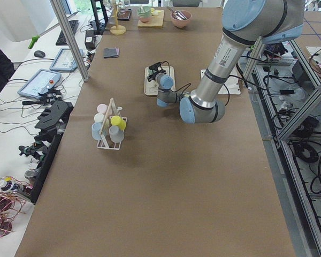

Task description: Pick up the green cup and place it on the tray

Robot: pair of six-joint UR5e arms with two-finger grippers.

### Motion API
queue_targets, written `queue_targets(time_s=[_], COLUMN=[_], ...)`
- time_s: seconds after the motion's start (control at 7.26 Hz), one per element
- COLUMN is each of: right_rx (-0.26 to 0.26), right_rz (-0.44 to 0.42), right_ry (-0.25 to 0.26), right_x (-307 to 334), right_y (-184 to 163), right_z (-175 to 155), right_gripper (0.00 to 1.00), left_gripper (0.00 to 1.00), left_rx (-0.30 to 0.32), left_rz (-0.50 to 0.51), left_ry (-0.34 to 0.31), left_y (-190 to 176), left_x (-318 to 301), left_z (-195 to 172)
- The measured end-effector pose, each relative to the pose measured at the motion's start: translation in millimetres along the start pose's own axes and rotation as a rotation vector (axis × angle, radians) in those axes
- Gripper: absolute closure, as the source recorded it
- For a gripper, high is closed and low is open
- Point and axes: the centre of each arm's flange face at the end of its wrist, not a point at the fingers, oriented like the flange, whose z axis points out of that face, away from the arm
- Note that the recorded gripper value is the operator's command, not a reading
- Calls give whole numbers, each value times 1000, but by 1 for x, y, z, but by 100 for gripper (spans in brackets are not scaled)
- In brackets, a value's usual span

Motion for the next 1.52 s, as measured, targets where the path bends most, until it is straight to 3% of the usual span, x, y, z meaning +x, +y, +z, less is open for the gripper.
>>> queue_targets(time_s=[0.41, 0.55, 0.96, 1.52], right_rx=[1, 3, 10, 11], right_rz=[0, -2, -8, -7], right_ry=[0, 0, 1, -6], right_x=[0, -1, -4, -5], right_y=[-1, -2, -5, -5], right_z=[-1, -2, -5, -7], right_gripper=[0, 0, 0, 0], left_gripper=[56, 43, 28, 16], left_rx=[2, 6, 22, 30], left_rz=[6, 8, 13, 16], left_ry=[-1, 1, 5, 1], left_y=[-1, -3, -8, -11], left_x=[-1, 0, 0, -4], left_z=[-1, -1, -3, -5])
